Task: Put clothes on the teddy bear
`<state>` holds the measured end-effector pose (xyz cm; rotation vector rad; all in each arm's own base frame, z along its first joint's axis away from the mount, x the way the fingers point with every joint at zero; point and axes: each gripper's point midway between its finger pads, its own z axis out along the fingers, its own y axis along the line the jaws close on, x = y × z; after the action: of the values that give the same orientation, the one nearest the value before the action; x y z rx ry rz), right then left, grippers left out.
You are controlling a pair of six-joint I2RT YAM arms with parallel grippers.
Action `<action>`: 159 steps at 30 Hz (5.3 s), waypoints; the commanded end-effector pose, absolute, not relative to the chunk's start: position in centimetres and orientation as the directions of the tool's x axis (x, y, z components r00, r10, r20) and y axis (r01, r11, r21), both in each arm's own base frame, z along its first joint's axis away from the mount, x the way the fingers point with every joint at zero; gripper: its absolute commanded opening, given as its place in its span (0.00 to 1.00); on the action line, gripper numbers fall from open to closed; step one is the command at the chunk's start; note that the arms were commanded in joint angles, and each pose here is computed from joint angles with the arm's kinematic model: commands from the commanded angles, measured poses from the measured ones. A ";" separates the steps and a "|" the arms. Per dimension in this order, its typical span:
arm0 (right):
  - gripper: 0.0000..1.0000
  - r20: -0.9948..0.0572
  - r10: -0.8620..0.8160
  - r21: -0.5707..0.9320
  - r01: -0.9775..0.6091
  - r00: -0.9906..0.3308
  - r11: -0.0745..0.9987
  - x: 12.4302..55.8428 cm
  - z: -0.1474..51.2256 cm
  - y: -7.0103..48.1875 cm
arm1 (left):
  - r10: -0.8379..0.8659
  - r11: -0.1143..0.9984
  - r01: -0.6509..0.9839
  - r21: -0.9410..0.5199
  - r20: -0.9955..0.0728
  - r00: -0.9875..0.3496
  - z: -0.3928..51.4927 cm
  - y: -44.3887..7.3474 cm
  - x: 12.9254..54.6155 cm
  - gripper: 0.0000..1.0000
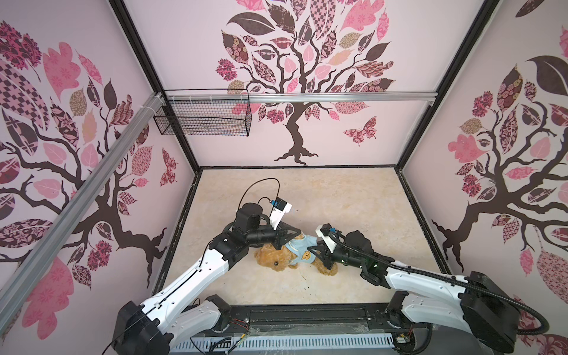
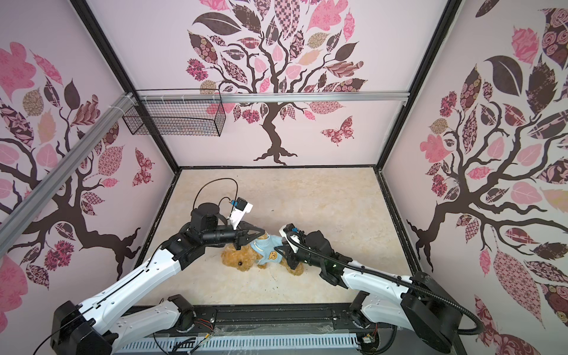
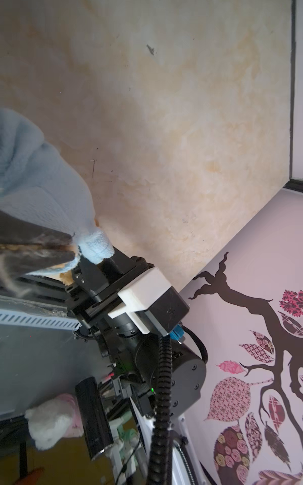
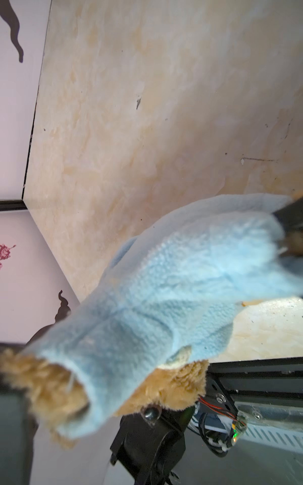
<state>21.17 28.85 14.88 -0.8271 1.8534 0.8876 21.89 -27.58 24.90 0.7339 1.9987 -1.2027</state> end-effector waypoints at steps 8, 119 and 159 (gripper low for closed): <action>0.74 -0.947 -0.197 0.090 -0.798 -0.254 0.596 22.1 18.7 26.7 | 0.107 0.405 0.742 -0.533 -0.779 -0.618 23.8 -27.8 22.0 0.00; 0.10 -0.969 -0.084 0.203 -0.944 -0.231 0.262 15.5 16.7 31.4 | 0.490 0.162 0.967 -0.196 -0.835 -0.251 22.7 -30.3 17.0 0.41; 0.56 -0.995 -0.095 -0.058 -0.858 0.010 0.510 19.3 20.6 30.0 | 0.332 0.299 0.831 -0.468 -0.766 -0.551 22.6 -33.1 18.5 0.00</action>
<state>18.22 29.52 18.13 -0.8991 1.5245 0.7978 18.45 -32.35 21.41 1.0708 2.0679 -1.1260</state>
